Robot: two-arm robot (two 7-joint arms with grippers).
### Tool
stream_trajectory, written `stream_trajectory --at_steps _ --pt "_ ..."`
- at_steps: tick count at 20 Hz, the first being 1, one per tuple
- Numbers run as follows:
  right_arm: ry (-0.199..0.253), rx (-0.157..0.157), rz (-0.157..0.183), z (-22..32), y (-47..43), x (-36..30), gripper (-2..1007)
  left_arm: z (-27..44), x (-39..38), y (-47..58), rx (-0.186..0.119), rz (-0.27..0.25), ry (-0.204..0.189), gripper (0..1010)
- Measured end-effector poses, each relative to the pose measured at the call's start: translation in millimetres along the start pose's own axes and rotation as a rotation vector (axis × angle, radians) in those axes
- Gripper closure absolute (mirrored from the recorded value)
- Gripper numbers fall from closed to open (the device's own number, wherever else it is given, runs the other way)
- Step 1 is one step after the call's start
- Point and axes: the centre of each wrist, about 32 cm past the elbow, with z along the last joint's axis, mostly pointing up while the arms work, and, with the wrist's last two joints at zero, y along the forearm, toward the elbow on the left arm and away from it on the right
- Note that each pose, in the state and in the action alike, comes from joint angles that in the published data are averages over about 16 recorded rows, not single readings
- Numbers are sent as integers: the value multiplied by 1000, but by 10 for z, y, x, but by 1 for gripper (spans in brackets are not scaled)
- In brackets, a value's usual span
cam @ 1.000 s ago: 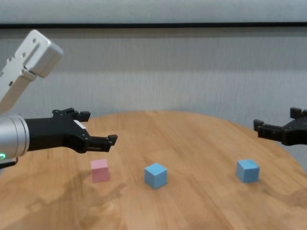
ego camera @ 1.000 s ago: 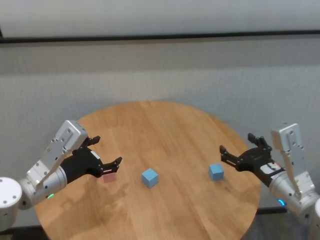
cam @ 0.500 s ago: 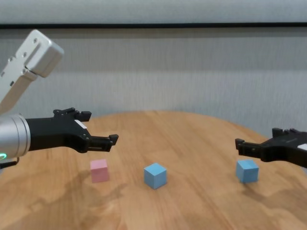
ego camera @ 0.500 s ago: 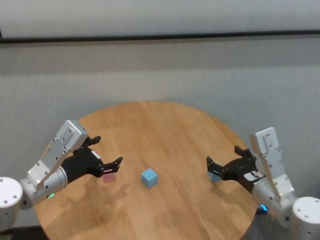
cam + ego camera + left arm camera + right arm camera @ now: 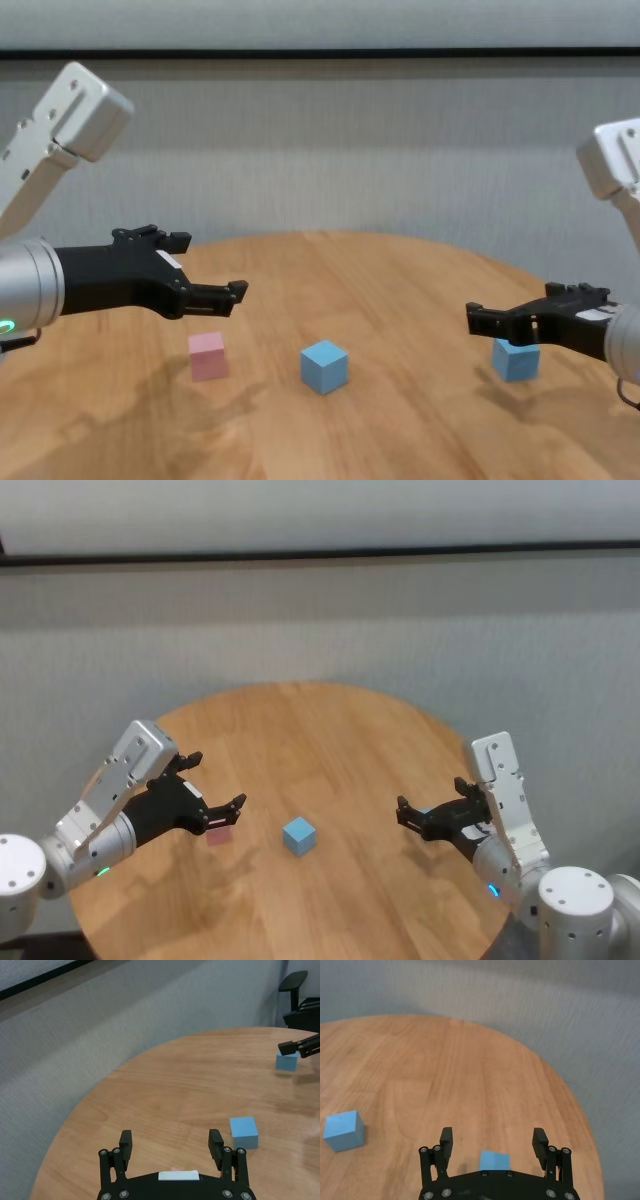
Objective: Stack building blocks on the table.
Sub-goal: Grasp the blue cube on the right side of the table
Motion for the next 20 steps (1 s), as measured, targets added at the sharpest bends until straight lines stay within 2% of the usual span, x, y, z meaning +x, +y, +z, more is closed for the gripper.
stream_trajectory --at_steps 4,11,20 --pt "-5 -22 -19 14 22 -54 0 0 0 -1 0 0 0 8" --pt "-7 -47 -41 11 10 -88 0 1 -1 -3 -1 0 0 8" --pt "17 -59 -32 -21 -6 -128 1 1 0 -4 -1 0 0 8"
